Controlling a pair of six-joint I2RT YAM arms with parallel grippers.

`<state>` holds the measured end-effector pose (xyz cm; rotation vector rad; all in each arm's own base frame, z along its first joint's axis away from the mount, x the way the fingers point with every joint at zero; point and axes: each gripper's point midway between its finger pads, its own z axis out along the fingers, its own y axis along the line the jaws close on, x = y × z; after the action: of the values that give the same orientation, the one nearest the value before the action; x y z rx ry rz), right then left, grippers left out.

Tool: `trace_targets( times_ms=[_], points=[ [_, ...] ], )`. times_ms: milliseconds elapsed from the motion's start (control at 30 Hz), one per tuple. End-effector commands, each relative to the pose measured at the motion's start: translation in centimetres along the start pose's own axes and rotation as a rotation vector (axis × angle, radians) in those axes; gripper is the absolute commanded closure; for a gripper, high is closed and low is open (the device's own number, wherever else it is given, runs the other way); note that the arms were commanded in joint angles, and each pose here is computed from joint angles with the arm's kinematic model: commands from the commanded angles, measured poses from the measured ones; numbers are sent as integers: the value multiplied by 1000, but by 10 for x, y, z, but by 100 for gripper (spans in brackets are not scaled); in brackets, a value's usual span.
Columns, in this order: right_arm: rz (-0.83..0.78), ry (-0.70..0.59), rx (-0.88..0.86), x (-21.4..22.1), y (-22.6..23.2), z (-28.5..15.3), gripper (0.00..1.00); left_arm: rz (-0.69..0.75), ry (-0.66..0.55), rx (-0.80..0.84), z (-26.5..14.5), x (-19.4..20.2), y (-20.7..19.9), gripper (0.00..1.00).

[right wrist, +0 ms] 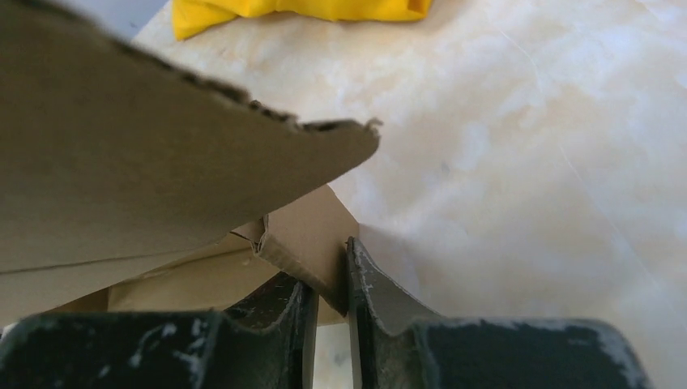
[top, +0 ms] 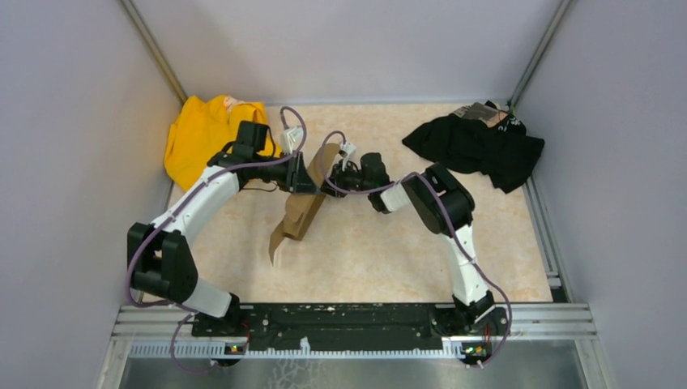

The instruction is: Fold the paper box

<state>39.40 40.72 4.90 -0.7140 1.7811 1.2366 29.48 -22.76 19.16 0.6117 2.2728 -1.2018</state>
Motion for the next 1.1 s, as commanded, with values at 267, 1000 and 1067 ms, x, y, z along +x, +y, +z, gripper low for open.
trace_targets(
  times_ms=[267, 1000, 1067],
  points=[
    [-81, -117, 196, -17, 23, -71, 93, 27, 70, 20, 36, 22, -17, 73],
    [-272, -386, 301, -13, 58, -139, 78, 49, 124, 123, 42, 67, -54, 72],
    [-278, -411, 290, -17, 61, -140, 76, 51, 125, 124, 42, 66, -54, 72]
  ],
)
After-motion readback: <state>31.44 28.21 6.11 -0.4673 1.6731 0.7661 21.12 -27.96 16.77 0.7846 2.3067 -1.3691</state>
